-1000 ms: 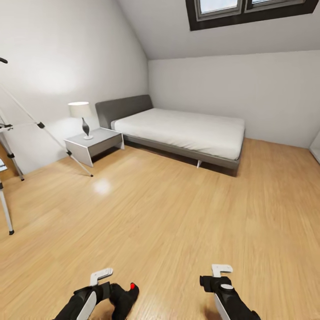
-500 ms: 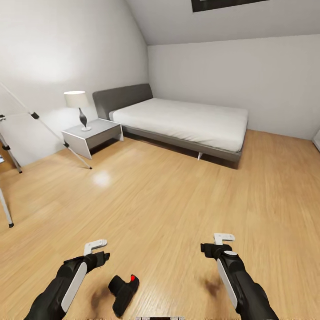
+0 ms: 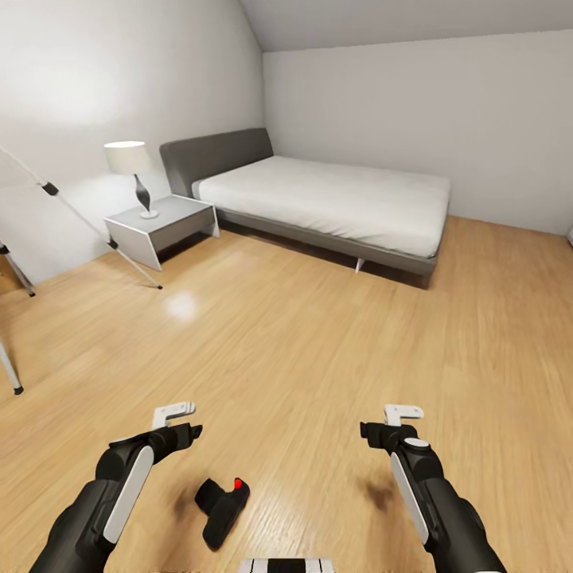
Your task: Attach the digital camera to the camera tripod in the bedroom.
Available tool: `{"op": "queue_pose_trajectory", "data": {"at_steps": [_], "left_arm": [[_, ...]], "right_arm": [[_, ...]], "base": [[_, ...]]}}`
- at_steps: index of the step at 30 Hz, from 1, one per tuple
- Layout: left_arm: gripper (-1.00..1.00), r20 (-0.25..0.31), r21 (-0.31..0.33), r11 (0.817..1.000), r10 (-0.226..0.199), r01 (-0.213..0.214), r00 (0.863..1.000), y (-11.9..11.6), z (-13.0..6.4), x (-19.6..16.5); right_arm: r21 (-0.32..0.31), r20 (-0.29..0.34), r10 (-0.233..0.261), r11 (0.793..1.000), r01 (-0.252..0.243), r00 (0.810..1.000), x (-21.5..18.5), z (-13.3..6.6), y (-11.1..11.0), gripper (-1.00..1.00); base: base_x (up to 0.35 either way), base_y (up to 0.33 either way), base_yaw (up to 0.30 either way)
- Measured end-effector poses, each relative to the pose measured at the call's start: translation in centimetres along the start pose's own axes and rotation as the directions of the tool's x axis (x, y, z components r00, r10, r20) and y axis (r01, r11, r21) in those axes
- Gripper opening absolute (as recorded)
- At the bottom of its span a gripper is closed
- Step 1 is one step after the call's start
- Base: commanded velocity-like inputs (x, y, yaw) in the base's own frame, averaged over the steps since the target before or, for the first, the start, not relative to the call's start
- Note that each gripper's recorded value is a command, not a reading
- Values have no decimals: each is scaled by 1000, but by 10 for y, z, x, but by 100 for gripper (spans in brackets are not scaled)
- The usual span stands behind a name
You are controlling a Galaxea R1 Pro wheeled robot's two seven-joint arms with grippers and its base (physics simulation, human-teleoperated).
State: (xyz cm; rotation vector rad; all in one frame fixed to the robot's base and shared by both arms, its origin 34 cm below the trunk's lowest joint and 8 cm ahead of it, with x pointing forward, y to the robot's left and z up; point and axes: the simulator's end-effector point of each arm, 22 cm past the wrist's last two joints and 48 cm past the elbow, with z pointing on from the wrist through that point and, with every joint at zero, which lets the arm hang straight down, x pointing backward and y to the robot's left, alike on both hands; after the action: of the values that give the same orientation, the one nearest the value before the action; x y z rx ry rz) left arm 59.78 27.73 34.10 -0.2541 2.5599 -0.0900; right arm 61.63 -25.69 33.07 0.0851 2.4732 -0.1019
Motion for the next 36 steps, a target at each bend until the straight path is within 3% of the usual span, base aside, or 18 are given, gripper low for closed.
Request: {"op": "queue_pose_trajectory", "data": {"at_steps": [36], "left_arm": [[100, -163, -17, 1000, -20, 17, 986, 3, 53, 76]], "right_arm": [[7, -137, -17, 1000, 18, 990, 73, 45, 1, 100]], "base": [[0, 0, 0]]}}
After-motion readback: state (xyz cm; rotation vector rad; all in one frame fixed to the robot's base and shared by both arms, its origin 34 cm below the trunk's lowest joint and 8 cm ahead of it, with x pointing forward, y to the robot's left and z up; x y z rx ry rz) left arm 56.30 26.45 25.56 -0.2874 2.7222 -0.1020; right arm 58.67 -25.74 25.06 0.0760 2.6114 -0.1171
